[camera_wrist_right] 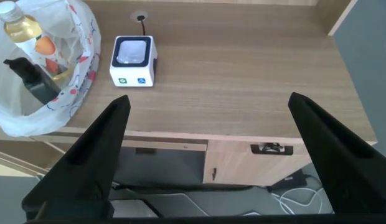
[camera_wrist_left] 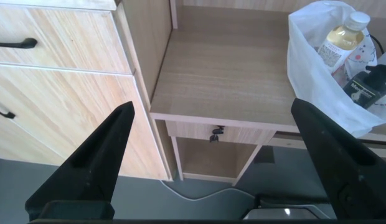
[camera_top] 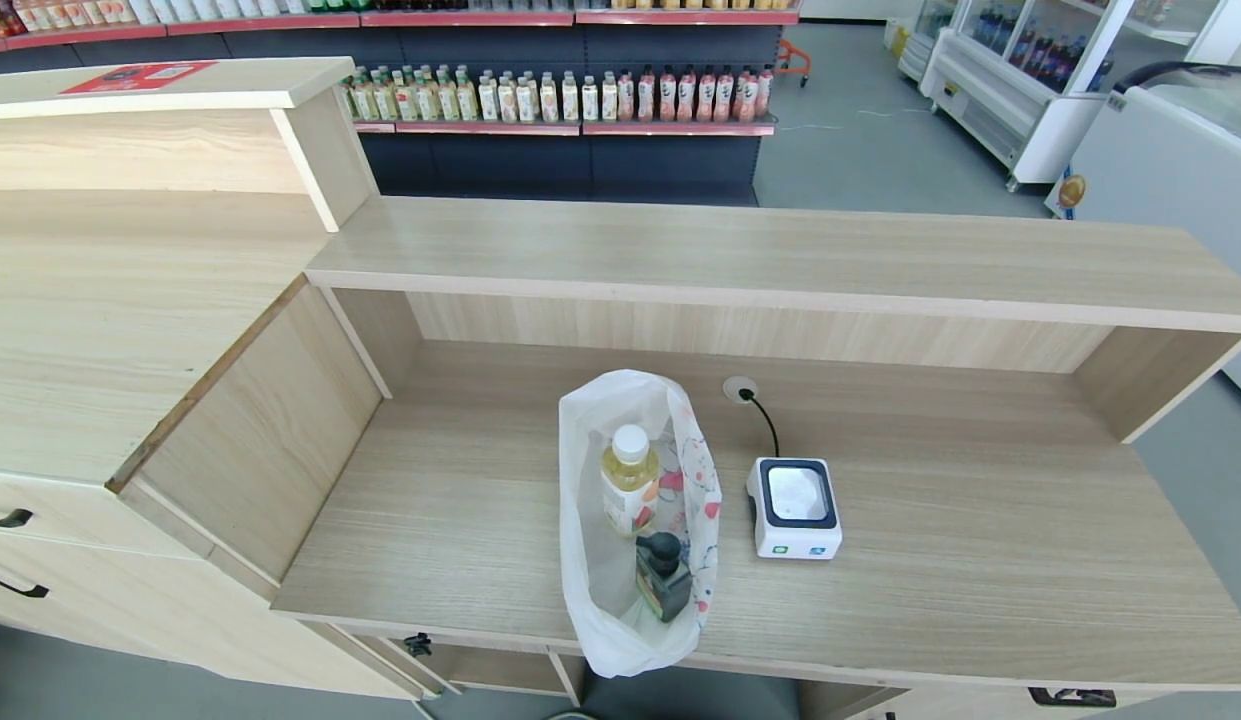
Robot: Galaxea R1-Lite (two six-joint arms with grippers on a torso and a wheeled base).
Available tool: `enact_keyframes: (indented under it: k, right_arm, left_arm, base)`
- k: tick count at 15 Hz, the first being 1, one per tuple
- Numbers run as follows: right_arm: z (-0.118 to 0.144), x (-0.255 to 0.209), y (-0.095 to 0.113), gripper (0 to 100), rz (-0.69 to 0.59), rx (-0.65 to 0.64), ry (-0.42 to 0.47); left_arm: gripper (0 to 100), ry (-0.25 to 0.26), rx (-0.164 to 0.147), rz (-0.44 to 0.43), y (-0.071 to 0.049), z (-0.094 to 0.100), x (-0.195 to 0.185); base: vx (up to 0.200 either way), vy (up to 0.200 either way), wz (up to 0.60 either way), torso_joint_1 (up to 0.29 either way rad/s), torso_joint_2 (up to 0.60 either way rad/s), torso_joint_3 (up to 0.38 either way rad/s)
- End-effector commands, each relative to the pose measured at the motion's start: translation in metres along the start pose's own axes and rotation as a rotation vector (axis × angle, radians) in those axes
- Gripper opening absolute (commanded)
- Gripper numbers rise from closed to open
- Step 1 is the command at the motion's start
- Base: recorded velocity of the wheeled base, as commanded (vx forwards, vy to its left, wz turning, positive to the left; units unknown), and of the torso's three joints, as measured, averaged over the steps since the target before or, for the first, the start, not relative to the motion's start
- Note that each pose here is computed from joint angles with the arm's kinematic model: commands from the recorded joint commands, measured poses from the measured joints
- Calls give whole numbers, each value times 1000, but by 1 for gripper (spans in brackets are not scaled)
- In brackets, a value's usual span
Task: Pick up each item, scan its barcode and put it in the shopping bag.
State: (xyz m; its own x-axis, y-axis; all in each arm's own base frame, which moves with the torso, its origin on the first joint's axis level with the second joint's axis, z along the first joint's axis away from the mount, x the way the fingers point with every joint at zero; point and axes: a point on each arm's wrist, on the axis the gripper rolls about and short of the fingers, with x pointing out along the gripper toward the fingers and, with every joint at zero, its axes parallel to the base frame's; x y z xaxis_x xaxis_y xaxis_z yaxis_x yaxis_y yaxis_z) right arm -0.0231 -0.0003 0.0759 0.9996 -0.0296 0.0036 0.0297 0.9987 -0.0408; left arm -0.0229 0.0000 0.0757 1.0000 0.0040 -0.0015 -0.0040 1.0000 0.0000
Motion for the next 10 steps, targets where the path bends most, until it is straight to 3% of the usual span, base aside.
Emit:
enact_keyframes:
  k: [1,10]
  right_arm:
    - [0,0,0,100,1,7,2]
    - [0,0,0,100,1,10,2]
  left_arm:
    - [100,0,0,1,0,0,0]
    - [100,0,-6,1,0,0,0]
  base:
    - [0,0,0,0,0,0]
    - [0,0,0,0,0,0]
